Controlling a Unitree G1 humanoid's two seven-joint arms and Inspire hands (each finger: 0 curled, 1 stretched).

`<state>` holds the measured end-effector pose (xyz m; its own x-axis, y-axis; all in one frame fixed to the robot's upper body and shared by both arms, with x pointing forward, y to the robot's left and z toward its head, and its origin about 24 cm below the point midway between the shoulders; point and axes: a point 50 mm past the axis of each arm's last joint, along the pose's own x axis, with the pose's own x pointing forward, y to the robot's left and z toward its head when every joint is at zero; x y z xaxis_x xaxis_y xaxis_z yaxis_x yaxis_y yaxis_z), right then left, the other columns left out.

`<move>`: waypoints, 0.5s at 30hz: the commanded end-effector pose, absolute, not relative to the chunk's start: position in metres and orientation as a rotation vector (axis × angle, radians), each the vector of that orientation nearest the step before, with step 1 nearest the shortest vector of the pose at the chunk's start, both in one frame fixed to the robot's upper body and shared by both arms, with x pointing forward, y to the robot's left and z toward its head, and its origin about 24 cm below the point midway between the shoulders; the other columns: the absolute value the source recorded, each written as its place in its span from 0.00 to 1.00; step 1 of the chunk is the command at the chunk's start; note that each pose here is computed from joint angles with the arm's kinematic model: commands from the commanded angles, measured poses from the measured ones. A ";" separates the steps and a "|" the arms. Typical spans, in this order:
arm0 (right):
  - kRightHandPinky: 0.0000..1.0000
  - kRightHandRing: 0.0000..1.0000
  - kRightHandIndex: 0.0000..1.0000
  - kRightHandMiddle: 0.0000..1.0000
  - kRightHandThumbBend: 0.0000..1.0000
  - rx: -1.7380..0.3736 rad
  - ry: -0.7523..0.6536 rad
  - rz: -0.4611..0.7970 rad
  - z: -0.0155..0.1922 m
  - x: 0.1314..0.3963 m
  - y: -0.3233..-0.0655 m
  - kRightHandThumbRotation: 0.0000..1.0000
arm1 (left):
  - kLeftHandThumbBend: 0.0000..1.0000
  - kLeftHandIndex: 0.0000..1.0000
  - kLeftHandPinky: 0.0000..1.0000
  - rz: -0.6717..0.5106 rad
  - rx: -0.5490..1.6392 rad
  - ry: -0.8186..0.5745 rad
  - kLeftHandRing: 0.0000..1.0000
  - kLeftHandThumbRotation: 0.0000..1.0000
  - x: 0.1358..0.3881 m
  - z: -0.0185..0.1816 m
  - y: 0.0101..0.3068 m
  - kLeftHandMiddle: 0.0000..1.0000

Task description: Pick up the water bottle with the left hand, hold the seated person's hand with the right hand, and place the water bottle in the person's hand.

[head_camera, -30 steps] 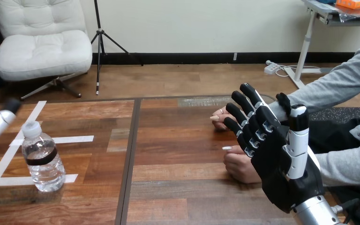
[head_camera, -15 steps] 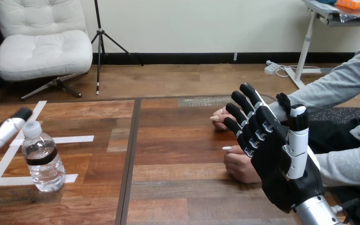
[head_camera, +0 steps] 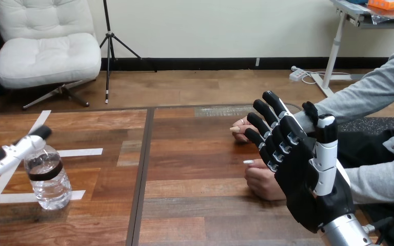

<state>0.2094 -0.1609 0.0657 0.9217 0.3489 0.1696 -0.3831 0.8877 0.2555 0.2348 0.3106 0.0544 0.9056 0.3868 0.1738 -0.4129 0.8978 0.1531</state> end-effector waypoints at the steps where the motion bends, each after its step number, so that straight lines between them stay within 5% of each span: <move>1: 1.00 1.00 1.00 1.00 0.88 0.282 -0.200 0.402 0.081 0.215 -0.160 1.00 | 1.00 1.00 1.00 0.375 0.238 -0.139 1.00 0.00 0.244 0.060 0.309 1.00; 15: 1.00 1.00 1.00 1.00 0.88 0.279 -0.196 0.398 0.082 0.215 -0.162 1.00 | 1.00 1.00 1.00 0.391 0.267 -0.030 1.00 0.00 0.250 0.044 0.308 1.00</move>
